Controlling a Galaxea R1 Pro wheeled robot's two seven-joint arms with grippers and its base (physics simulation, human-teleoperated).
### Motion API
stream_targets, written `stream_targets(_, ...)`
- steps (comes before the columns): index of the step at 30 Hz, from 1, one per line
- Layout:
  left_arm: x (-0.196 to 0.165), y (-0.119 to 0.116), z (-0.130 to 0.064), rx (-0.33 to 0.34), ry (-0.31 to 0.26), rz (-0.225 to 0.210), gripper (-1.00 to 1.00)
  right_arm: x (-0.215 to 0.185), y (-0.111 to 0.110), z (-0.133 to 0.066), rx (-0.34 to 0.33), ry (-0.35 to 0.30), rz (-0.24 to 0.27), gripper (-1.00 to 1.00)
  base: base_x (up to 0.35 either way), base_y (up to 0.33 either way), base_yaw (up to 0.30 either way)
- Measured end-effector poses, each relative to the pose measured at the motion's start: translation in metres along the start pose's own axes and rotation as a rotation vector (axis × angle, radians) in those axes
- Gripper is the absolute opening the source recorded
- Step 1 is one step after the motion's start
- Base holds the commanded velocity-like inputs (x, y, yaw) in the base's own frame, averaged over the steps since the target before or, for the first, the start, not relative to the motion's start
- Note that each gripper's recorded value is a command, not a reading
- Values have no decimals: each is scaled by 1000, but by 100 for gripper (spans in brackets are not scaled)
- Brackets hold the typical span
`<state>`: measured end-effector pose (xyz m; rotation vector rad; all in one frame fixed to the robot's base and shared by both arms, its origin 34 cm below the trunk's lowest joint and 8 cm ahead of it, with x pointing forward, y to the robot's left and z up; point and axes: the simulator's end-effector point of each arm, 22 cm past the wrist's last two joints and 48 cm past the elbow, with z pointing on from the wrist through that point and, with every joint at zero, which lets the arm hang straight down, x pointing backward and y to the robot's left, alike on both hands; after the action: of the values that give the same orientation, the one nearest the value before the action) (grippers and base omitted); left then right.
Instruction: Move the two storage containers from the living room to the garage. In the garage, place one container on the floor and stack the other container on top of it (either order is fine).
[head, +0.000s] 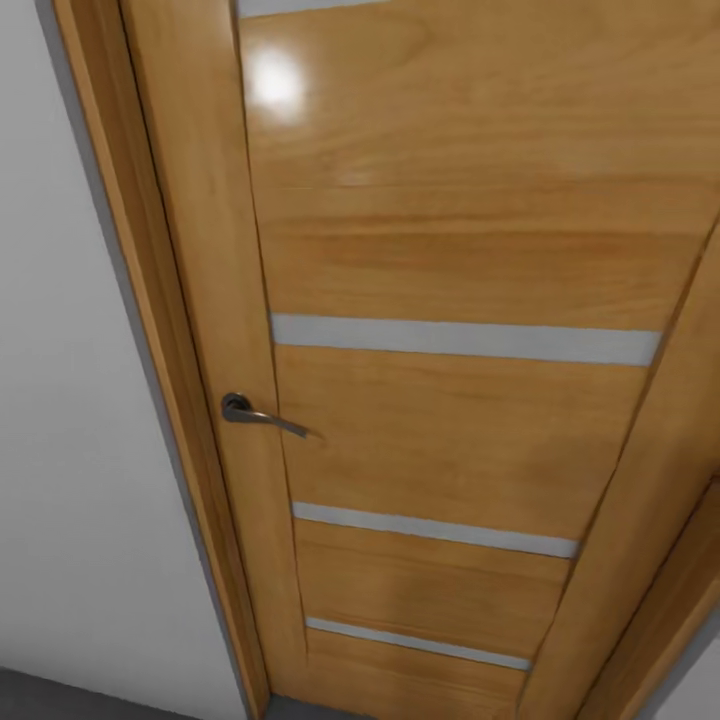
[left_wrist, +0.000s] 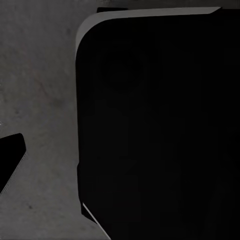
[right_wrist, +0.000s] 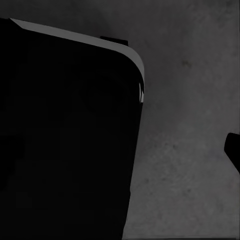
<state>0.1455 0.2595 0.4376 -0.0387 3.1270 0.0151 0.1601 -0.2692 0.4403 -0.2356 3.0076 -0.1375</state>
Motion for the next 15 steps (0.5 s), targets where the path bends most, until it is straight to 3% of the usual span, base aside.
stream_targets(15, 0, 0, 0, -1, 0, 0, 100, 0, 0, 0, 0, 0, 0, 100, 0, 0, -251)
